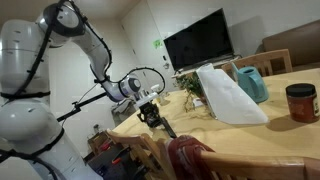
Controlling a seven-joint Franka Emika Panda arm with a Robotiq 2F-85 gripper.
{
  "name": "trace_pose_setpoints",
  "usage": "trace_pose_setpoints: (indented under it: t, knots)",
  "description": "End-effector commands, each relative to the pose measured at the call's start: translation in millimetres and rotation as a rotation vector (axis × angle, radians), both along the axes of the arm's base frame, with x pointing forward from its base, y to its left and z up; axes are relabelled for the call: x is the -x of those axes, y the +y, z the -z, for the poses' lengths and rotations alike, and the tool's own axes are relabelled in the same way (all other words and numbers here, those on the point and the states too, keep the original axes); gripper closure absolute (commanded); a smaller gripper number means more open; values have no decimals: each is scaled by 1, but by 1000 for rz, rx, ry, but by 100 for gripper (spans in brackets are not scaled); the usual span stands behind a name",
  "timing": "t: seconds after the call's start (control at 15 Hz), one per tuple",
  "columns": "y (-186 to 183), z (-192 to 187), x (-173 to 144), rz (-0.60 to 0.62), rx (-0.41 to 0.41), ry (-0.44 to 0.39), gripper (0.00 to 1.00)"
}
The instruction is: Move the grey gadget to the right
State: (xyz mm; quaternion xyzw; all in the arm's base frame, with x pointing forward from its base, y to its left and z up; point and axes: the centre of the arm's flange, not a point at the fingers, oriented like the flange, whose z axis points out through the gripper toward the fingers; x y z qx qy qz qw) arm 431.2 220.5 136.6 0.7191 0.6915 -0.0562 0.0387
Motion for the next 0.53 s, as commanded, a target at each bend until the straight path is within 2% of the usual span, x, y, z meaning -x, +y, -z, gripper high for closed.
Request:
trace_pose_setpoints:
  t: [0.0,0.47]
  knots:
    - [0,0,-1,1,-1,-2,32]
    - [0,0,-2,1,-2,-3,32]
